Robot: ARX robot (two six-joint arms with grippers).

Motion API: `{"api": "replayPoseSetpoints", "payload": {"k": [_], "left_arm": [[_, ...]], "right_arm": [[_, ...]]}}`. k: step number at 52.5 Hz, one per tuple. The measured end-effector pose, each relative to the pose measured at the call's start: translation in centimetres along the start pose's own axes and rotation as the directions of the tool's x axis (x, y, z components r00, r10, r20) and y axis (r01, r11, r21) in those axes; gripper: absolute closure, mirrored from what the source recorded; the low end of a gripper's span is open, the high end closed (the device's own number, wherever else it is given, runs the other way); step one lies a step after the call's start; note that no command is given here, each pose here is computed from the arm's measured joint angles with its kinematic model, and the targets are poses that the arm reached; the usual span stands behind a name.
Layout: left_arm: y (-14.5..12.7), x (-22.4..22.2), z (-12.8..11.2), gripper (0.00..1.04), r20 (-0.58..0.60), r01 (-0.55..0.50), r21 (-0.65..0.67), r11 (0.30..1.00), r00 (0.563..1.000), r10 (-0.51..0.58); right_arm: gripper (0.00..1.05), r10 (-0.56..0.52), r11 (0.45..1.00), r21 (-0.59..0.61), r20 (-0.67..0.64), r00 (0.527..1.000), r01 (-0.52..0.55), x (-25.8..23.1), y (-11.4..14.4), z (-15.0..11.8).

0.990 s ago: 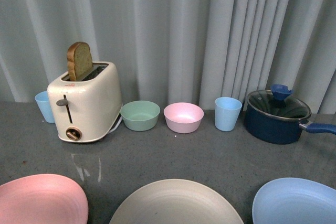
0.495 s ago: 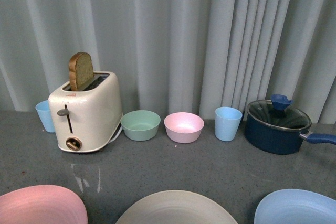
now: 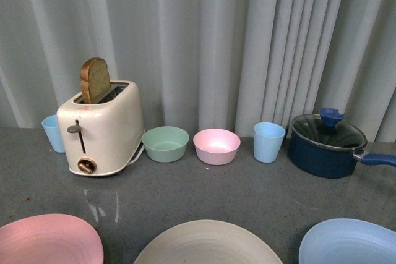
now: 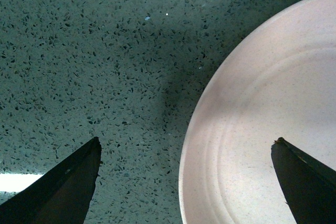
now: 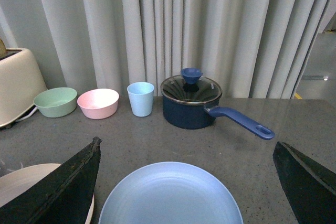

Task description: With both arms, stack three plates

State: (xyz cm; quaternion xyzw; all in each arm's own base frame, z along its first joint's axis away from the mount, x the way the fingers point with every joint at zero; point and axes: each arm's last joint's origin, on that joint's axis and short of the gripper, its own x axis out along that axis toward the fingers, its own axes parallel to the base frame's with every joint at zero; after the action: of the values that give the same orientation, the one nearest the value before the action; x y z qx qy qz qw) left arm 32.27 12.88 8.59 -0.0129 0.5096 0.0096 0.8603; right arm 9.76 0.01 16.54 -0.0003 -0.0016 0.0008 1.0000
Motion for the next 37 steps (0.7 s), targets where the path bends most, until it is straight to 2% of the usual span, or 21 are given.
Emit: {"api": "replayPoseSetpoints", "payload": {"k": [20,37], "left_arm": [[-0.2,2.0,-1.0,0.07,-0.107,0.033,0.025,0.999,0.994,-0.03],[0.0,3.0,-1.1,0.07,-0.143,0.044,0.012,0.999,0.989,-0.042]], "right_arm": [[0.07,0.0,1.0,0.0,0.0,1.0,0.0,0.0,0.0,0.0],[0.07,0.0,1.0,0.0,0.0,1.0,0.0,0.0,0.0,0.0]]}}
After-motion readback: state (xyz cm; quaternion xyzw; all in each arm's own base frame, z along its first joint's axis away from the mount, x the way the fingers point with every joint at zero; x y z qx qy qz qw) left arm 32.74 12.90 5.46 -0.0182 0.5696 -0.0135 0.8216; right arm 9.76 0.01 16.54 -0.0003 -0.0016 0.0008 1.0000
